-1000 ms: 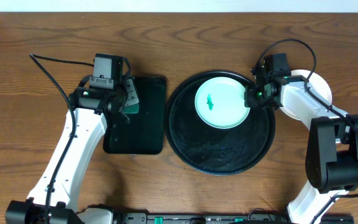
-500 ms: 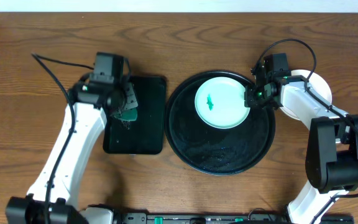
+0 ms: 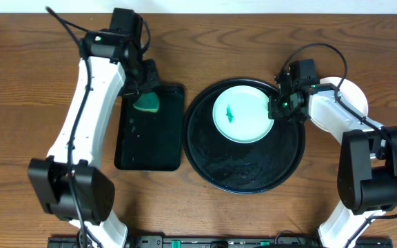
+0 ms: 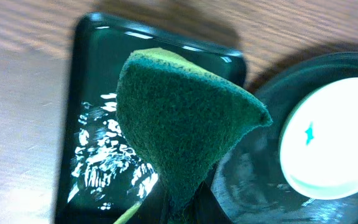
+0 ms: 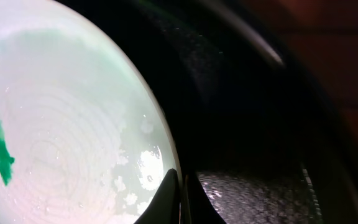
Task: Clean dirty plates on tray and stack at the side
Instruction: 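Carry the green sponge over the pale green plate, left gripper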
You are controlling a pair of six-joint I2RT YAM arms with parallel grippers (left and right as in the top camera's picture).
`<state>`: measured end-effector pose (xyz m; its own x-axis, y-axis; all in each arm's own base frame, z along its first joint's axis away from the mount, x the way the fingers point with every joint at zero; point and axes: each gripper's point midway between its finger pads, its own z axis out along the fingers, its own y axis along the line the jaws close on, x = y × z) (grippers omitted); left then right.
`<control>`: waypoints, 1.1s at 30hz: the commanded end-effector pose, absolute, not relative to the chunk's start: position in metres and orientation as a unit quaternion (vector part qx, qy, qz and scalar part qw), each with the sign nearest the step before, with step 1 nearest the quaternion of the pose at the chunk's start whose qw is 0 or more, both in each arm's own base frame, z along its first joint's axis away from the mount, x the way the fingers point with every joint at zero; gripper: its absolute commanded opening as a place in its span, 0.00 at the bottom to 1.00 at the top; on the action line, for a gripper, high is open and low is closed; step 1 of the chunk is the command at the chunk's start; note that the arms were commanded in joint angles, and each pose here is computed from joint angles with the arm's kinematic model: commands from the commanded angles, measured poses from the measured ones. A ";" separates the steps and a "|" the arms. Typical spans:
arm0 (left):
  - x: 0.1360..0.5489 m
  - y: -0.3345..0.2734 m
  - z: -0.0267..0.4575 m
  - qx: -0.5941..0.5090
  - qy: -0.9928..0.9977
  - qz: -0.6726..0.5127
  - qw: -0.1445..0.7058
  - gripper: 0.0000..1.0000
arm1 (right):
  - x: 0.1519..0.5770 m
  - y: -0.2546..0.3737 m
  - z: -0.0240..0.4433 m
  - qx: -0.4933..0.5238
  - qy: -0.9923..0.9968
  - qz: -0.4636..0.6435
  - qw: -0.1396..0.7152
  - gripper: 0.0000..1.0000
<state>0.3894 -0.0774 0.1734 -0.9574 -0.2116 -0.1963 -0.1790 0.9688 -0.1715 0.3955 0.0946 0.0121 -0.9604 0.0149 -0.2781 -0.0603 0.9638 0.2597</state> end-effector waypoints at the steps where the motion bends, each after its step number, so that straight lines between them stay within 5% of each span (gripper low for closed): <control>1: 0.388 -0.109 0.177 -0.066 0.984 -0.131 0.105 0.07 | 0.392 0.103 0.009 -0.013 0.980 0.146 0.132 0.01; 20: 0.391 -0.254 0.152 0.015 0.971 -0.191 0.146 0.07 | 0.389 0.106 0.009 0.029 0.980 0.157 0.121 0.01; 33: 0.387 -0.271 0.101 0.025 0.980 -0.170 0.101 0.07 | 0.384 0.123 0.010 0.018 0.978 0.174 0.112 0.01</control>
<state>0.3866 -0.2712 0.1041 -0.9758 0.0271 -0.2168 0.0976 0.9418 -0.3218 0.3888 0.1166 0.0137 -0.9691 0.0717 -0.2361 -0.0097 0.9451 0.3267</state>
